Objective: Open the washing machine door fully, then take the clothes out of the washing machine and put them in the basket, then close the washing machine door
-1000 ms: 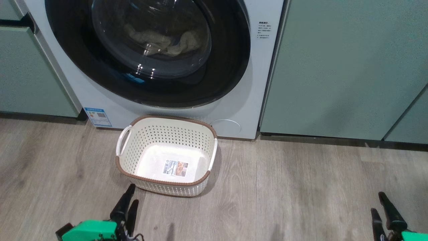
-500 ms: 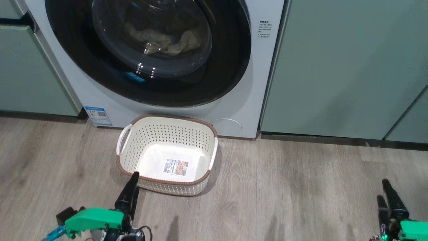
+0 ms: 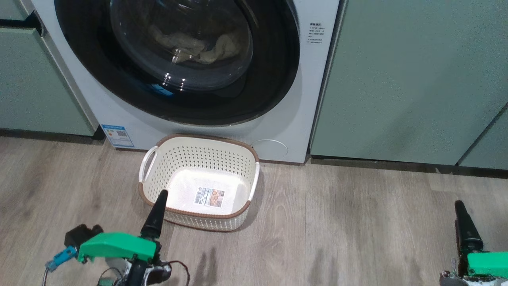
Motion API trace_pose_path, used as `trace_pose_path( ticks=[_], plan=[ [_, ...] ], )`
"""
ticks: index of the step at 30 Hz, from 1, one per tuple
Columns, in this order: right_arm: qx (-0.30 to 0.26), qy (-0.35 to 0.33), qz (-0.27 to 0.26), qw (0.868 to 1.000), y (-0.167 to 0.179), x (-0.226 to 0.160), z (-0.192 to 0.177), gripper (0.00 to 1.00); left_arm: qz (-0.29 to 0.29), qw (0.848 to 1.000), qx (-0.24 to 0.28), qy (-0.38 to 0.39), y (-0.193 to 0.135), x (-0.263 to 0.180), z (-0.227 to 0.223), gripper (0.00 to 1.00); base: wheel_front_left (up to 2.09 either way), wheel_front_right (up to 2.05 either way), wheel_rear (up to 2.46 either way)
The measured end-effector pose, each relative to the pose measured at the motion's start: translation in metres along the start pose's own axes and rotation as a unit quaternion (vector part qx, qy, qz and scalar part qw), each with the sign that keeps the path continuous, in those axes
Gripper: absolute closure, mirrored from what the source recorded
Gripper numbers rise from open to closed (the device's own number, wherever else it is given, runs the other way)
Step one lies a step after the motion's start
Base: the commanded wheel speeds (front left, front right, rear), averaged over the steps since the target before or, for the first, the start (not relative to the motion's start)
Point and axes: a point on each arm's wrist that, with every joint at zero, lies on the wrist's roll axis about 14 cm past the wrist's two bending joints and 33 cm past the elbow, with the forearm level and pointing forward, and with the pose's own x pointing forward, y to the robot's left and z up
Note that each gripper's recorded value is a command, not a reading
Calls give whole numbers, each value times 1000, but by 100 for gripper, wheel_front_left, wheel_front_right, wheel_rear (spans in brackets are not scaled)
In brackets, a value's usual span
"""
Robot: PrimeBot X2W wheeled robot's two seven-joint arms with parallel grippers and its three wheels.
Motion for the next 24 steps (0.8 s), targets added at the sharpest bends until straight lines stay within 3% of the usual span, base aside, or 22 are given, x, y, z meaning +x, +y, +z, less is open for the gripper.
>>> trace_pose_path(
  ticks=[15, 24],
  plan=[
    [-104, -16, 45, 993, 31, 11, 5, 0, -37, 992, 115, -23, -26, 10, 11, 0, 0, 0, 0],
    [-199, -17, 63, 978, 41, 12, 1, 0, -53, 979, 194, -37, -37, 11, 15, 0, 0, 0, 0]
  ],
)
